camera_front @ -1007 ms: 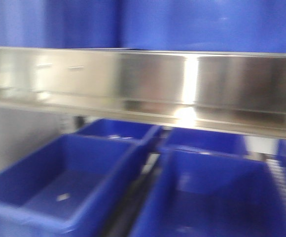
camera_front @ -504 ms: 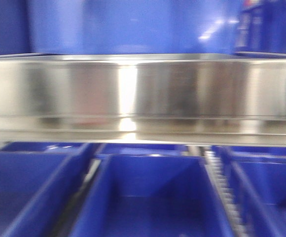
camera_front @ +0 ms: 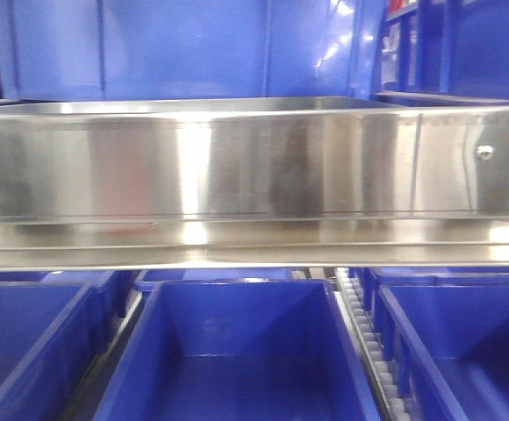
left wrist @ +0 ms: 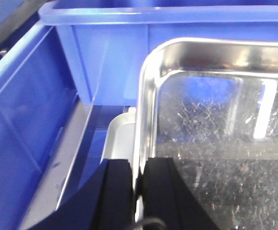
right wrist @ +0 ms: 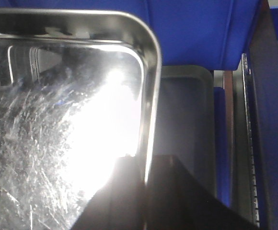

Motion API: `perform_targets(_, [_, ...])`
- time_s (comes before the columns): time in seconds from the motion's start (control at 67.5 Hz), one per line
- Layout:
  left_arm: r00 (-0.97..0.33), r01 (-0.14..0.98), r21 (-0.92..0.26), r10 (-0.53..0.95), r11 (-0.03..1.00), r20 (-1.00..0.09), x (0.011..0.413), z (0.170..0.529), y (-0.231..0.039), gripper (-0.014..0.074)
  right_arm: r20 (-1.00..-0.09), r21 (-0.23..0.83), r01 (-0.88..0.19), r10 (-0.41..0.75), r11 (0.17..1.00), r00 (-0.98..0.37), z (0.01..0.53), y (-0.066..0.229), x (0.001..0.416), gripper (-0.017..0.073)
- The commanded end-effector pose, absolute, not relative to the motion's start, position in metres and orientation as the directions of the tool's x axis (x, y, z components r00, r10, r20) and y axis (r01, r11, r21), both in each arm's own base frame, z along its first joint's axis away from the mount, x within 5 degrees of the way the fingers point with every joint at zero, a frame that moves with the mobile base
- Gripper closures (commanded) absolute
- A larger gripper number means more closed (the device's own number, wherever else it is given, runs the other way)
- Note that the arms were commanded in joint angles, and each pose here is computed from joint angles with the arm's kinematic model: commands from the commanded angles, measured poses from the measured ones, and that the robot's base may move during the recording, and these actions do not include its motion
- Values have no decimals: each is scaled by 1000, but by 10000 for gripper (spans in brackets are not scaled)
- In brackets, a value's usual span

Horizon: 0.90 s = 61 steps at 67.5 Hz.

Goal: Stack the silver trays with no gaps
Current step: 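Align the base with the shelf, holding the tray above the lower tray, then lower the held tray with both grippers onto the tray on the shelf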

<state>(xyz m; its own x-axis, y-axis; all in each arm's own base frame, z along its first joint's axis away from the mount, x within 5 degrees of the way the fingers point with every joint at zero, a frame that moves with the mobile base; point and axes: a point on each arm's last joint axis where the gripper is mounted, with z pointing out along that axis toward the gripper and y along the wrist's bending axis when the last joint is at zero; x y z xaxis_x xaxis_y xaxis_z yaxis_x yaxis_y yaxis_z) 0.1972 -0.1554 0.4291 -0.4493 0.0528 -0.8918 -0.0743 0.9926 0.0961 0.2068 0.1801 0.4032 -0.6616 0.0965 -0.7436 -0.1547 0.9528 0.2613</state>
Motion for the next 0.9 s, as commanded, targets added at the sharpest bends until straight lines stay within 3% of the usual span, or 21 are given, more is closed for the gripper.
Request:
perform_targets(0.0, [-427, 22, 44, 50, 999, -903, 197, 430, -169, 599, -815, 396, -332, 161, 856, -556, 425, 199, 204, 583])
perform_targets(0.889, [-435, 26, 37, 44, 999, -899, 196, 429, -170, 599, -829, 371, -348, 138, 861, -541, 424, 200, 207, 583])
